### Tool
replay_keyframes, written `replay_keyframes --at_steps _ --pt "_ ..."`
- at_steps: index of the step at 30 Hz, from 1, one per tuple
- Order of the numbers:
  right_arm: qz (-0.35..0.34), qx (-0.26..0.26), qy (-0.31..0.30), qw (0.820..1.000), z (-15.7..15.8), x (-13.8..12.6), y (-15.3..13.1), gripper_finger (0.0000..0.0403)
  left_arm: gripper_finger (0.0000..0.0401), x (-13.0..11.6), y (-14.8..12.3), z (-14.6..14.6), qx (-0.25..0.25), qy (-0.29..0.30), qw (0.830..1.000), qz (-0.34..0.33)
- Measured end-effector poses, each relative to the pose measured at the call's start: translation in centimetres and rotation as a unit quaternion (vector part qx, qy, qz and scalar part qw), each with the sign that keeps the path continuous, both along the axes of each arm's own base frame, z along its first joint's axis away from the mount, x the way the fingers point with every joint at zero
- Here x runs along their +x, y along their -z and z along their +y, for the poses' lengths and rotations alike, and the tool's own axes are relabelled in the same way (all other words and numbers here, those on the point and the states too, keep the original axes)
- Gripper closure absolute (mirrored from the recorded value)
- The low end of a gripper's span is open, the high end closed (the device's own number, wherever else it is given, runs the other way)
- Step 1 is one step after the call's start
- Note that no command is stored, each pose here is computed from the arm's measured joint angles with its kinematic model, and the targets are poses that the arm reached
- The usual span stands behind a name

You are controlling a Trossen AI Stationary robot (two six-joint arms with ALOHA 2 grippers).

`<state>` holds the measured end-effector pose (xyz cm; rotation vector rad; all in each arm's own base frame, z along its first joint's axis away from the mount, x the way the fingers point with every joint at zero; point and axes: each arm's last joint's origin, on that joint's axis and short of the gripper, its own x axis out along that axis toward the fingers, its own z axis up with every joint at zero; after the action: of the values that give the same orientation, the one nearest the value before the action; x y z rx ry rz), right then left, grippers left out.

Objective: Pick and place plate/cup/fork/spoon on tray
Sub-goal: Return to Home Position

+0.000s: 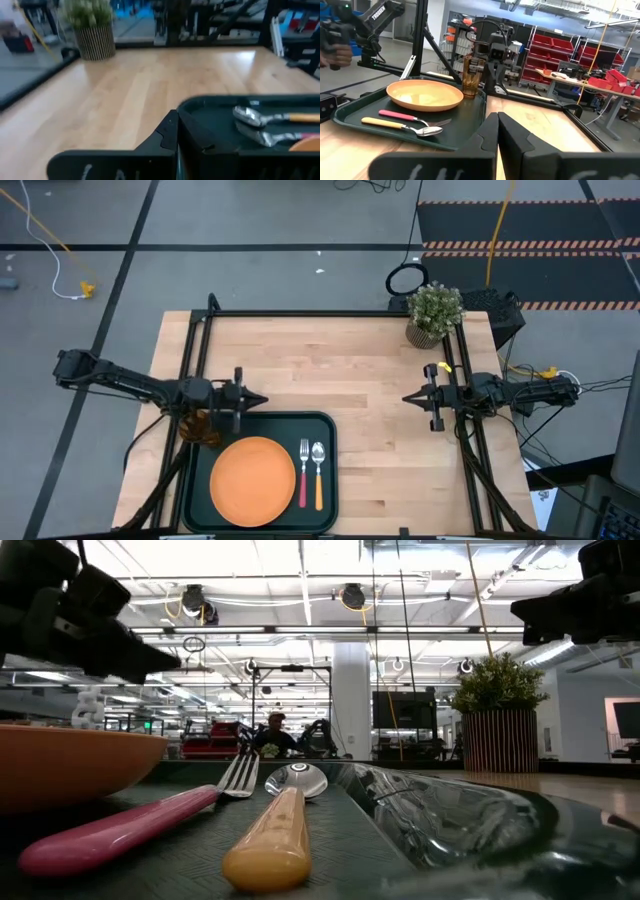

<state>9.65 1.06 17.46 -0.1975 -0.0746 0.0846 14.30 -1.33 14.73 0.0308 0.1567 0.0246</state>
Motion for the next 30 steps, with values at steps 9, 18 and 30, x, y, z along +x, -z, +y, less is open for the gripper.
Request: replay_keyframes --at_steps 9,18,30 --pt "0.000 0.000 0.000 1.000 0.0 0.0 0.0 0.0403 0.0394 -1.0 -1.9 0.9 0.049 -0.007 0.996 -0.071" --pt "0.000 0.000 0.000 1.000 0.0 0.0 0.0 0.0403 0.0397 -2.2 -3.1 2.1 0.049 0.014 0.991 -0.127" --pt "0.000 0.000 0.000 1.000 0.0 0.0 0.0 0.0403 0.0399 -3.2 -1.2 2.2 0.004 0.007 1.000 -0.029"
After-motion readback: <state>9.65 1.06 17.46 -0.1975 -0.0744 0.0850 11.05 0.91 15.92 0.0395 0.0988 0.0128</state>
